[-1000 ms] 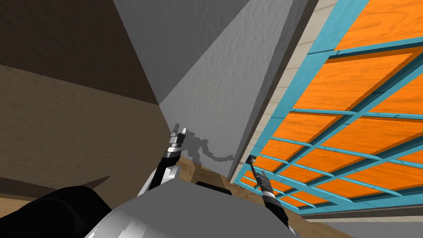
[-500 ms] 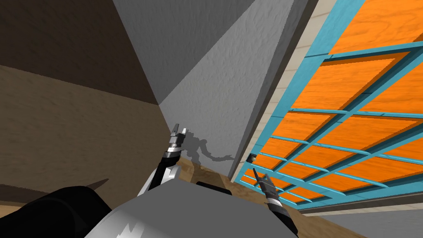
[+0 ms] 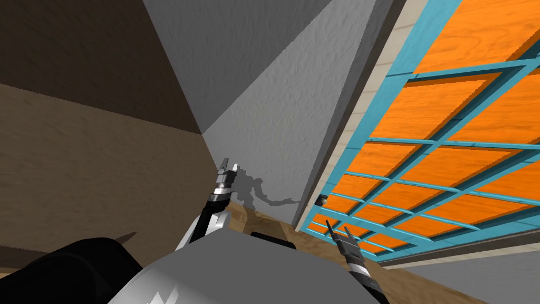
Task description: Pull the door open
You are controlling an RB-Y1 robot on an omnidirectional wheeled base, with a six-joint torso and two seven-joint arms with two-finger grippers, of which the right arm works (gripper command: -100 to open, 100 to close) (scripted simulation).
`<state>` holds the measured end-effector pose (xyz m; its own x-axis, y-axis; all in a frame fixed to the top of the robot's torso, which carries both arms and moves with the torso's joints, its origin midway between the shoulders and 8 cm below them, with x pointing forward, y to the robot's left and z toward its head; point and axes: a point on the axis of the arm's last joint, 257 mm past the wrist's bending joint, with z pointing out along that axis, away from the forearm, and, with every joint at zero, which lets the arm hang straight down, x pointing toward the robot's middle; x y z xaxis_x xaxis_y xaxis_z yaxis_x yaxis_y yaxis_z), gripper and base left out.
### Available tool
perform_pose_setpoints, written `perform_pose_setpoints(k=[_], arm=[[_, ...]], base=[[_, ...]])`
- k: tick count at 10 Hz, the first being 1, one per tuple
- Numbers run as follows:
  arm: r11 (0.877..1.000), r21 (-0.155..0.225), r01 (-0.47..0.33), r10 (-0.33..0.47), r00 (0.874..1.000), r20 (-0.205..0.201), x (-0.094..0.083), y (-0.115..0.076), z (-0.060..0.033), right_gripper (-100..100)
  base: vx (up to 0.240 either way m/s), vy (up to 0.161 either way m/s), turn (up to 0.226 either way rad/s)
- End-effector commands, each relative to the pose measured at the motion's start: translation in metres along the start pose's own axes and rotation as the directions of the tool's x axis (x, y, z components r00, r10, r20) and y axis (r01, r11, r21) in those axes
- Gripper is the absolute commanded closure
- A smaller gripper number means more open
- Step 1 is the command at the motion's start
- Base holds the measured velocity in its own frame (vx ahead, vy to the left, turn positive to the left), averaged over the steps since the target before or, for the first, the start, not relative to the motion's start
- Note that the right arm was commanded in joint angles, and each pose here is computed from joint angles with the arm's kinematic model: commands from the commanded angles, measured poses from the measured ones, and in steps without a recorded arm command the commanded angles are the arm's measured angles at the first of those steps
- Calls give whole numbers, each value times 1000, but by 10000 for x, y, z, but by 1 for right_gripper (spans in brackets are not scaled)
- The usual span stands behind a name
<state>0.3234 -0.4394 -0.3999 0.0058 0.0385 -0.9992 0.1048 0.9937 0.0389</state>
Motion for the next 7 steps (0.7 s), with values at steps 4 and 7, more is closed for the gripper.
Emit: perform_pose_setpoints(k=[4, 7], arm=[[1000, 3, 28, -28, 1000, -1, 3, -23, 0, -100], [999, 15, 29, -29, 1000, 0, 2, -25, 66, -100]], base=[[62, 9, 5], [191, -25, 35]])
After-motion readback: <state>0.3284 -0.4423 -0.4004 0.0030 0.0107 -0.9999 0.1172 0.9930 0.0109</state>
